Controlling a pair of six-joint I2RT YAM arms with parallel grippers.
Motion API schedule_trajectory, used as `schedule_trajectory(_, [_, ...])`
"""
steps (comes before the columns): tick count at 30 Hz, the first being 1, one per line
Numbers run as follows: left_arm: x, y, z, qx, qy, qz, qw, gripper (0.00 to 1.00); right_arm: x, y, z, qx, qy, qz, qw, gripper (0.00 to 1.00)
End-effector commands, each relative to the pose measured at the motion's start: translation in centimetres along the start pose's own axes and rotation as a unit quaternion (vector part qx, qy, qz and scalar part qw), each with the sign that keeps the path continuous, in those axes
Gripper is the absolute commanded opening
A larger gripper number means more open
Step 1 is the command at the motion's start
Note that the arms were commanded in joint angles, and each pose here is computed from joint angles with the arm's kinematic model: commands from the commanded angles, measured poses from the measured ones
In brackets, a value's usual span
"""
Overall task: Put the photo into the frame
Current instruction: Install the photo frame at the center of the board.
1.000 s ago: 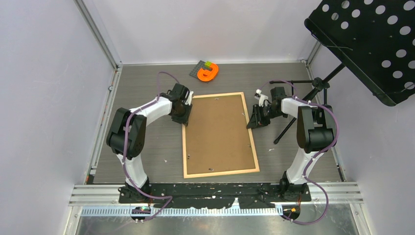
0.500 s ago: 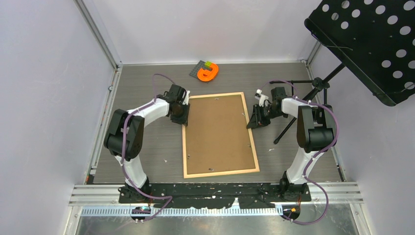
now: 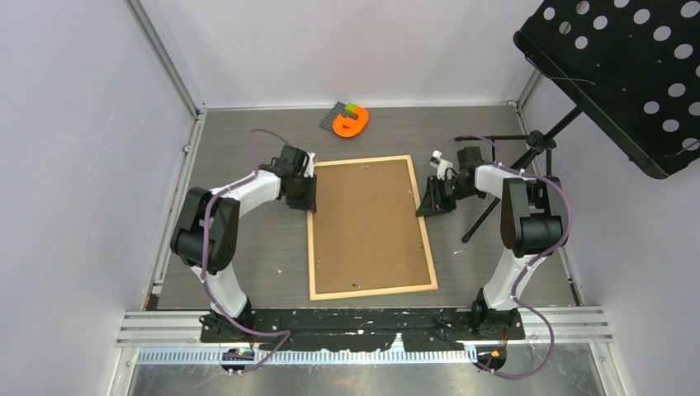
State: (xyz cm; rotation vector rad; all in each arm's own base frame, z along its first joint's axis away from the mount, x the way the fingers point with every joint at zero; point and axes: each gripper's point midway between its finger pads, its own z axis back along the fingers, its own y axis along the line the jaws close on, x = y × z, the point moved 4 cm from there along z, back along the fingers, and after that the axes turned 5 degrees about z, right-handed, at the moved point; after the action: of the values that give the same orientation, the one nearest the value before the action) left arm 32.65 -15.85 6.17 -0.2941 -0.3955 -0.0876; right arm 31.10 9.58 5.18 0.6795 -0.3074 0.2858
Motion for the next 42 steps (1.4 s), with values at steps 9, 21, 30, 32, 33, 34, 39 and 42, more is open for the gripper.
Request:
schedule_trajectory(9, [-0.9,1.5,0.3,-0.006,0.019,0.036,0.999,0.28,-0.2,0.3,-0.5,0.019,0.007,-0.001,1.0,0.06])
schedule_trajectory(21, [-0.5,2.3,0.6,0.002,0.014,0.042,0.999,0.27,-0.3,0.2,-0.5,0.019,0.008,-0.003,1.0,0.06])
schedule_trajectory(30, [0.4,1.3,0.9,-0.043,0.007,0.055,0.998,0.3,-0.2,0.3,-0.5,0.02,0.008,-0.003,1.0,0.06])
schedule_trajectory(32, [0.7,1.1,1.3,-0.052,0.003,0.057,0.997,0.34,-0.3,0.3,-0.5,0.02,0.008,-0.002,1.0,0.06])
schedule_trajectory(33, [0.8,1.2,1.5,-0.053,0.001,0.059,0.997,0.36,-0.3,0.3,-0.5,0.02,0.008,-0.003,1.0,0.06])
schedule_trajectory(34, [1.0,1.2,1.6,-0.056,-0.002,0.062,0.996,0.38,-0.3,0.3,-0.5,0.02,0.008,-0.003,1.0,0.06])
schedule_trajectory(39, [1.6,1.7,1.9,-0.054,-0.007,0.069,0.996,0.4,-0.3,0.3,-0.5,0.02,0.008,-0.003,1.0,0.06])
schedule_trajectory(42, [1.7,1.9,1.7,-0.047,-0.003,0.07,0.996,0.4,-0.3,0.3,-0.5,0.02,0.008,-0.003,1.0,0.06])
